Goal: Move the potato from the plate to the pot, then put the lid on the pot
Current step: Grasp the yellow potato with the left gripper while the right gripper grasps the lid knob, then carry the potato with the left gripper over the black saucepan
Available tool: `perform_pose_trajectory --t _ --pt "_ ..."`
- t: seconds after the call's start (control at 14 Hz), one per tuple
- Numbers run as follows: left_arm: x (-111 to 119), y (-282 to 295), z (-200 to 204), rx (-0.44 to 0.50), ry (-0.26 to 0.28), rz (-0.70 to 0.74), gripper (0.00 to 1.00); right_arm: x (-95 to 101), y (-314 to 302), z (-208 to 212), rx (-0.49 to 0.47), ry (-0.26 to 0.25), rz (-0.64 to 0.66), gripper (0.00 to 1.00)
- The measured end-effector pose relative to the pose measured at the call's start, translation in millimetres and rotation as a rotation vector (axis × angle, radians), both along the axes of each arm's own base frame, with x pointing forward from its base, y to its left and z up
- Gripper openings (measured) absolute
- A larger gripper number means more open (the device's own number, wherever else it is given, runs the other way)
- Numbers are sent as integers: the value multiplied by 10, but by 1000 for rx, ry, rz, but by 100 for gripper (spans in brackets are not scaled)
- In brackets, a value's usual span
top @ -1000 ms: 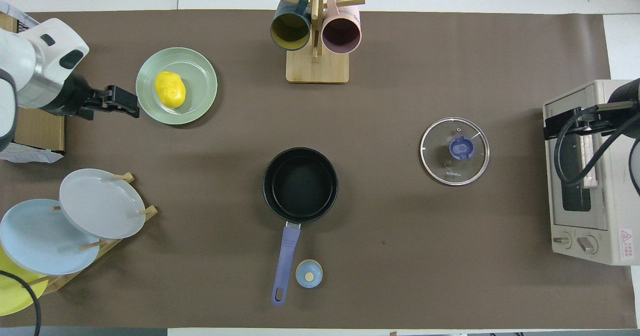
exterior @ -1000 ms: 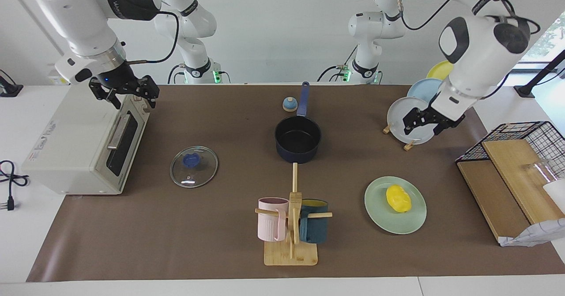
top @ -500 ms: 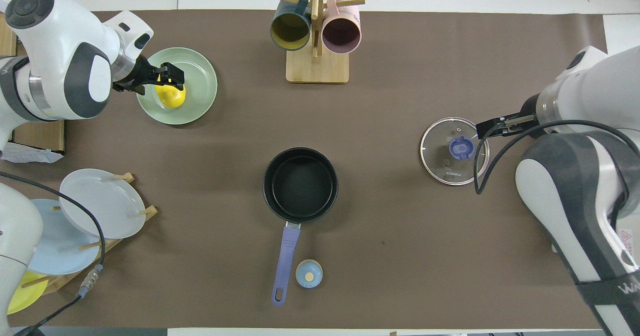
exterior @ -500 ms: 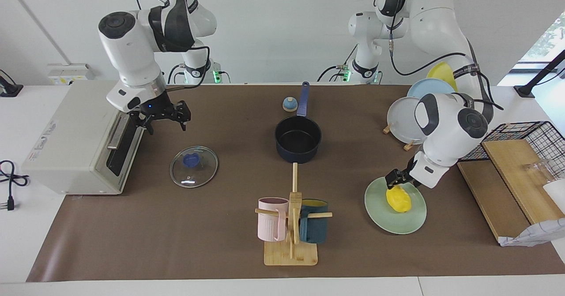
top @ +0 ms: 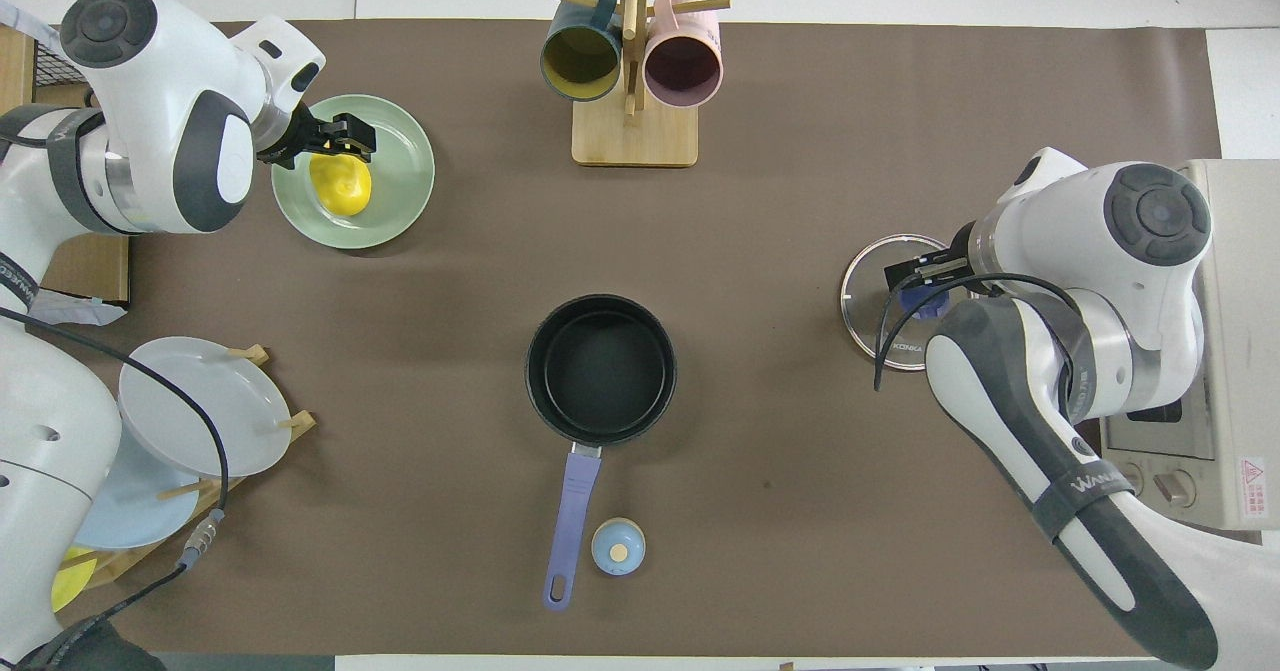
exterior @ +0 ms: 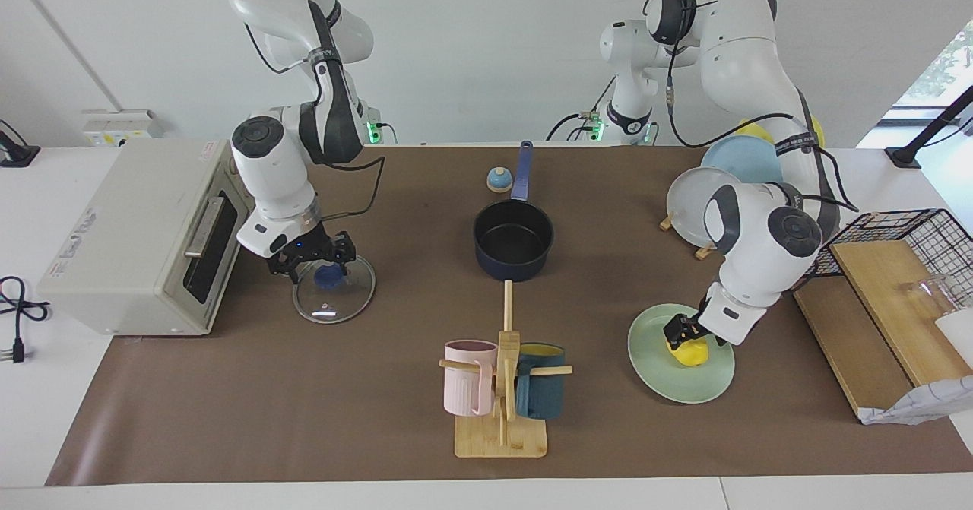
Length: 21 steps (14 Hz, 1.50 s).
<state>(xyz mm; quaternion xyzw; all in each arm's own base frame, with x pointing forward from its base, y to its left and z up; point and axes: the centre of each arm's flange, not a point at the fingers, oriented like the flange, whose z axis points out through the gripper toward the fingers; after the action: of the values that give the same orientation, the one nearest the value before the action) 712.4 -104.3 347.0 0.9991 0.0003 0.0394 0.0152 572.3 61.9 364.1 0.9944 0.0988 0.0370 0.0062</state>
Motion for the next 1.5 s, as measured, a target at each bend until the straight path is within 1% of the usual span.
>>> perform_pose_trajectory --t 0.36,0.5,0.79,0.86,0.93,1.0,1.07,1.21,1.29,1.36,1.43,1.5 --pt "-7 2 -97 19 -15 -8 100 -82 -25 -216 -3 30 -1 100" --pt "-30 4 -164 23 -12 -10 100 -92 -17 -313 -4 42 1 100" --pt "-44 10 -204 37 -10 -19 100 -84 -16 -345 -3 40 1 100" --pt "-44 9 -204 37 -10 -19 92 -82 -15 -351 -3 38 1 100" --pt "-45 7 -204 37 -10 -19 78 -76 -14 -371 -3 35 1 100" --pt "-44 3 -195 37 -11 -17 67 -69 -13 -398 -2 32 1 100" --pt "-49 -10 -186 38 -10 -12 65 -66 -13 -424 -2 34 1 100" --pt "-62 -37 -171 47 -1 0 65 -64 -11 -455 -2 37 2 98" --pt "-70 -50 -82 48 3 14 65 -64 -8 -456 -2 37 3 98" --pt "-99 -63 102 44 14 33 65 -64 -3 -456 -2 37 4 93" --pt "-176 -82 395 32 37 54 65 -66 10 -456 -2 37 6 93" --pt "-297 -123 740 12 59 77 65 -68 29 -456 -2 37 9 90"
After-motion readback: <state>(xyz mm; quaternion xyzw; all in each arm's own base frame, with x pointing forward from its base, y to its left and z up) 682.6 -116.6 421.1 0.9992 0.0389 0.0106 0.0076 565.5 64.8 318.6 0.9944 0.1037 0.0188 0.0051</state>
